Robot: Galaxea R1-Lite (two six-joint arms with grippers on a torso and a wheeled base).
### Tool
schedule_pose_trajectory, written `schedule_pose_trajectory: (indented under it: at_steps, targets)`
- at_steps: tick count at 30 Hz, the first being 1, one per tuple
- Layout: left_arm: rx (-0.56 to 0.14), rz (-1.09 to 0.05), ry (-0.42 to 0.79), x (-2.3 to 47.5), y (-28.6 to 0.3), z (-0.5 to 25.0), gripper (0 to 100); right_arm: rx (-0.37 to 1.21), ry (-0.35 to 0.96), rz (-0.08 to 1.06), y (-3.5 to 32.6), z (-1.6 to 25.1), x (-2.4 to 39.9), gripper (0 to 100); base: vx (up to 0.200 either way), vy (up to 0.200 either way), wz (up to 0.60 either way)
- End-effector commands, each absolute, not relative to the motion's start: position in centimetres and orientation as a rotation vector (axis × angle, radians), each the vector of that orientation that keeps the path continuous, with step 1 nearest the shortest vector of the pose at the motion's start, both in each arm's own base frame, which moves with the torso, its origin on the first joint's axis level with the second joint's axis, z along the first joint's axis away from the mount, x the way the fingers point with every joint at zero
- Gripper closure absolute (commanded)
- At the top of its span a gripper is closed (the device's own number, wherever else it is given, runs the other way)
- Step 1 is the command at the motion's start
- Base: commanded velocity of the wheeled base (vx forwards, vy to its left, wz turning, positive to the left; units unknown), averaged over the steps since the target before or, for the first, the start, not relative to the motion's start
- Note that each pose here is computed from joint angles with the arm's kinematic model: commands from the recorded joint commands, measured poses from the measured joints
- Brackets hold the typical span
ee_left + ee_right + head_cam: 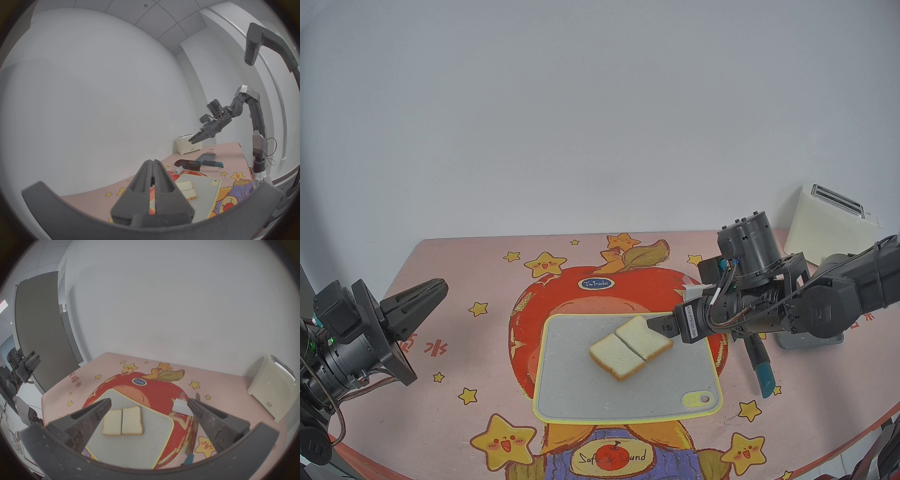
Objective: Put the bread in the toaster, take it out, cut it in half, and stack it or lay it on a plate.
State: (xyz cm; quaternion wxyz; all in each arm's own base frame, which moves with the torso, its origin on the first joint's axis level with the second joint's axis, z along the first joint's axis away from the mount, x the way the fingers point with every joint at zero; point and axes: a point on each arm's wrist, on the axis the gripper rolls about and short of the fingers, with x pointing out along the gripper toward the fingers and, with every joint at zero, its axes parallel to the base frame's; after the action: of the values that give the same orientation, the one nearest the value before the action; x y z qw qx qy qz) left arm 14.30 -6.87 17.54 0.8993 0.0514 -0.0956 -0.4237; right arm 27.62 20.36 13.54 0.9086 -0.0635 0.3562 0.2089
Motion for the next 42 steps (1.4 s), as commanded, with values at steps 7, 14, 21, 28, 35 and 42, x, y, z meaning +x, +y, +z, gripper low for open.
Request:
schedule_pose_trajectory:
  at_steps: [7,14,21,28,35,42]
  targets:
    - [0.107,-0.876,-0.196,14.3,-6.9,17.5,100,-0.163,0.749,0.391,21.2,12.3,28.2,0,0.000,0.000,0.00]
    - [0.107,-0.875,-0.192,14.3,-6.9,17.4,100,-0.171,0.762,0.390,21.5,11.7,28.5,0,0.000,0.000,0.00]
    - [0.107,-0.875,-0.192,14.3,-6.9,17.4,100,-0.173,0.766,0.381,21.7,11.3,28.8,0,0.000,0.000,0.00]
    - [0.107,-0.875,-0.192,14.3,-6.9,17.4,100,-0.177,0.776,0.381,21.8,10.9,28.8,0,0.000,0.000,0.00]
    - [0.107,-0.875,-0.192,14.3,-6.9,17.4,100,-0.178,0.779,0.380,21.8,10.8,28.8,0,0.000,0.000,0.00]
    - [0.107,-0.875,-0.193,14.3,-6.9,17.4,100,-0.179,0.780,0.380,21.8,10.8,28.8,0,0.000,0.000,0.00]
